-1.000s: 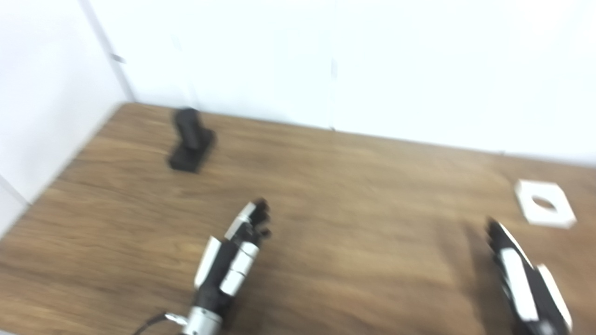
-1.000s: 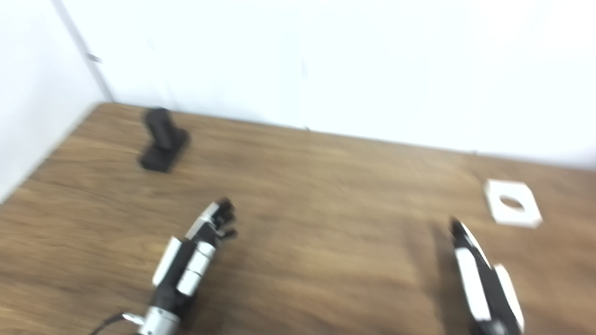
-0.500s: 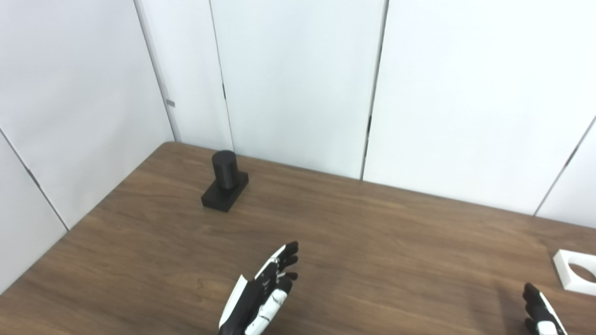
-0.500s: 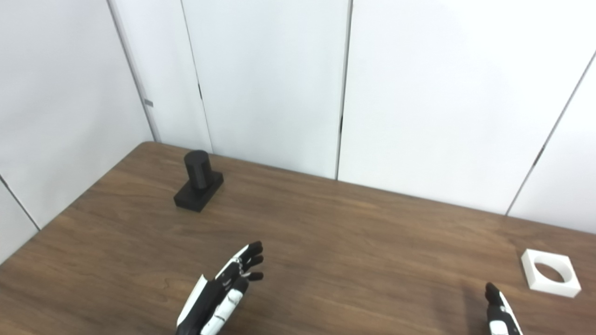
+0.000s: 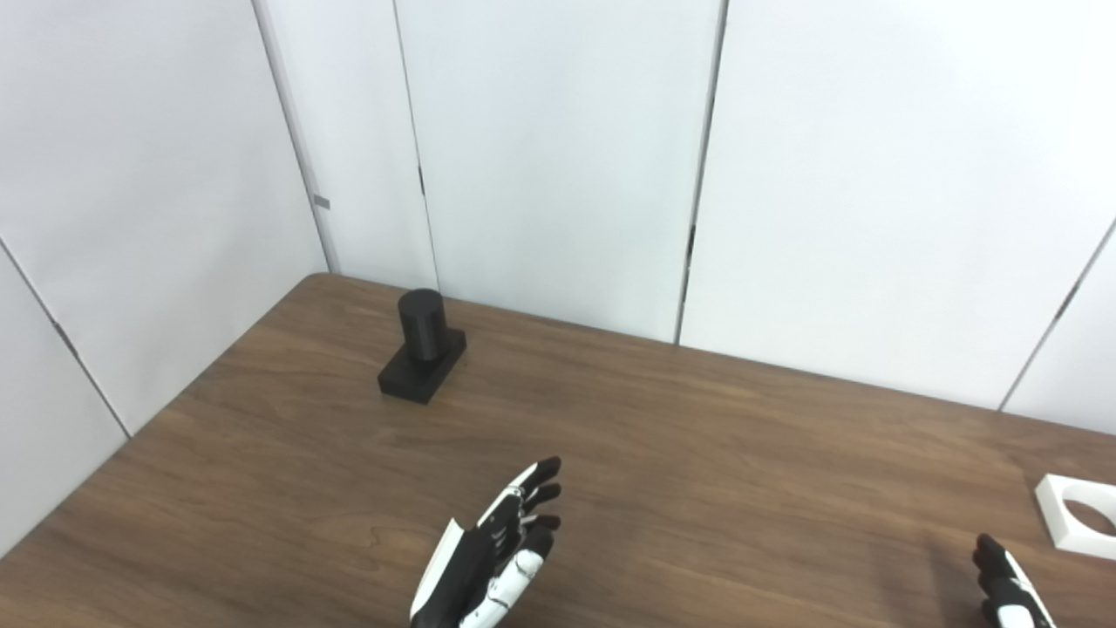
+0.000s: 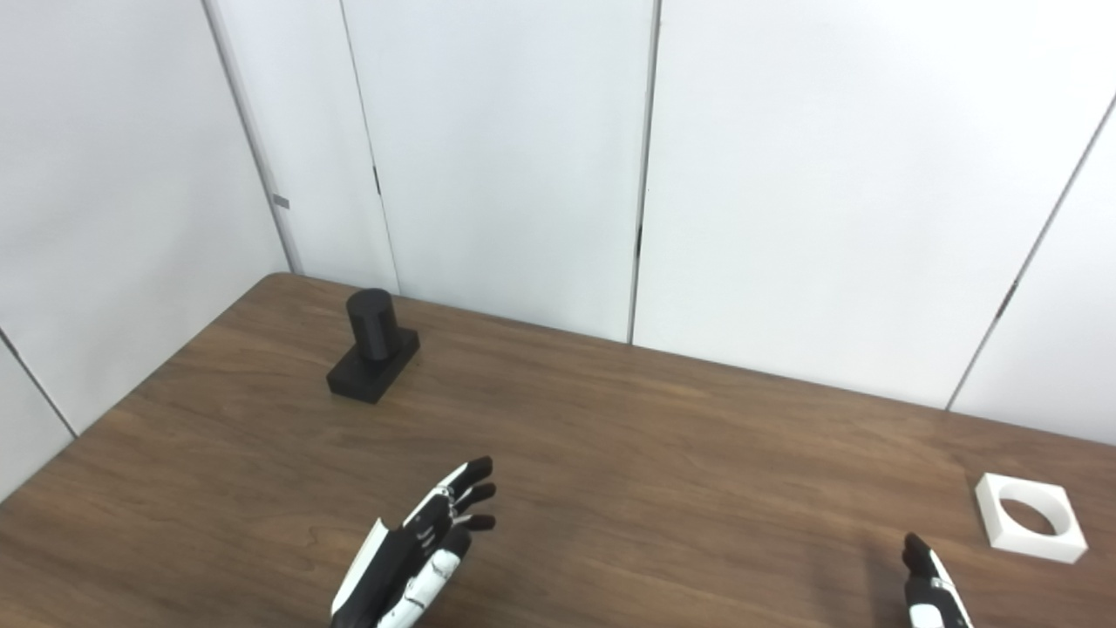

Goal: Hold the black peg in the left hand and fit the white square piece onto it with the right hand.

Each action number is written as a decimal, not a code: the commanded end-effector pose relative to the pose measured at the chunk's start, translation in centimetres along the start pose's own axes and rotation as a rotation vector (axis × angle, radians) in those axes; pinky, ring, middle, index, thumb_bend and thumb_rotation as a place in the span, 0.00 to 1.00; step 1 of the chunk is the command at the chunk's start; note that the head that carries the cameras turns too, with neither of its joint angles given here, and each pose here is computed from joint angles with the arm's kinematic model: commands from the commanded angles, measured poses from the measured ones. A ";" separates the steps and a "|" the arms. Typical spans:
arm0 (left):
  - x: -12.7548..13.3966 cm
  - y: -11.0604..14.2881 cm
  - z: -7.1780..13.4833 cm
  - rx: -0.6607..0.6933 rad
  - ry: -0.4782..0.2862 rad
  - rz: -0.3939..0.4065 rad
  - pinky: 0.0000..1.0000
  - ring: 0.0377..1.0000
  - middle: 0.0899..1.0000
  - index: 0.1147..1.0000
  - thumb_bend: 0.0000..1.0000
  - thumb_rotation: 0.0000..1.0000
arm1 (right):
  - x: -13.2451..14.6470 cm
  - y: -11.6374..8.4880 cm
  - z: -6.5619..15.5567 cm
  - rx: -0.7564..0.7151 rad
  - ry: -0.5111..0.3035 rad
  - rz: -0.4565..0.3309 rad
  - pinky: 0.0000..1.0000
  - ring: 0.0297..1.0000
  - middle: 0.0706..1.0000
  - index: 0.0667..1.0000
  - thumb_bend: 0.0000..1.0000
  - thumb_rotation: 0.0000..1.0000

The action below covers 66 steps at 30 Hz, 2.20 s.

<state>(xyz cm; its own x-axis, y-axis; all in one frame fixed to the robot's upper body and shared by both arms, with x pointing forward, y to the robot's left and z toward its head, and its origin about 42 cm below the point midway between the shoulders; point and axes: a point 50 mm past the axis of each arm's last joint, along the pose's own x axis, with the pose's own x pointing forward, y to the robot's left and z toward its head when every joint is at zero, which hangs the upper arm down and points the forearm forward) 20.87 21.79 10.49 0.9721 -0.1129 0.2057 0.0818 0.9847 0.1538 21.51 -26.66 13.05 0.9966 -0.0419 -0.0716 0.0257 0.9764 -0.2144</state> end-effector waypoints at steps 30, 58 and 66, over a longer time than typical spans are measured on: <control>10.6 16.9 8.1 0.851 0.301 0.457 0.79 0.92 0.92 0.86 0.84 0.56 | -4.0 0.2 -1.9 -0.062 0.119 0.020 0.95 0.93 0.92 0.89 0.29 1.00; 18.0 17.9 2.6 1.192 0.508 0.416 1.00 1.00 0.99 0.91 1.00 0.83 | -4.4 0.4 -2.2 0.014 0.075 0.046 1.00 0.96 0.95 0.92 0.34 1.00; 19.2 17.8 1.6 1.200 0.532 0.438 0.99 0.97 0.97 0.89 0.99 0.83 | -4.3 0.3 -2.3 0.004 0.079 0.050 0.98 0.95 0.95 0.92 0.36 1.00</control>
<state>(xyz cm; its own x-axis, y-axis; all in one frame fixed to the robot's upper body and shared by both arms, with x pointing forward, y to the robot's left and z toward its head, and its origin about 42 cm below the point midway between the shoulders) 38.88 36.66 15.69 0.8681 0.4961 -0.0159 -0.1237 0.2473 0.9610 21.52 -25.97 13.30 0.9990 -0.0174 -0.0410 0.0097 0.9831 -0.1826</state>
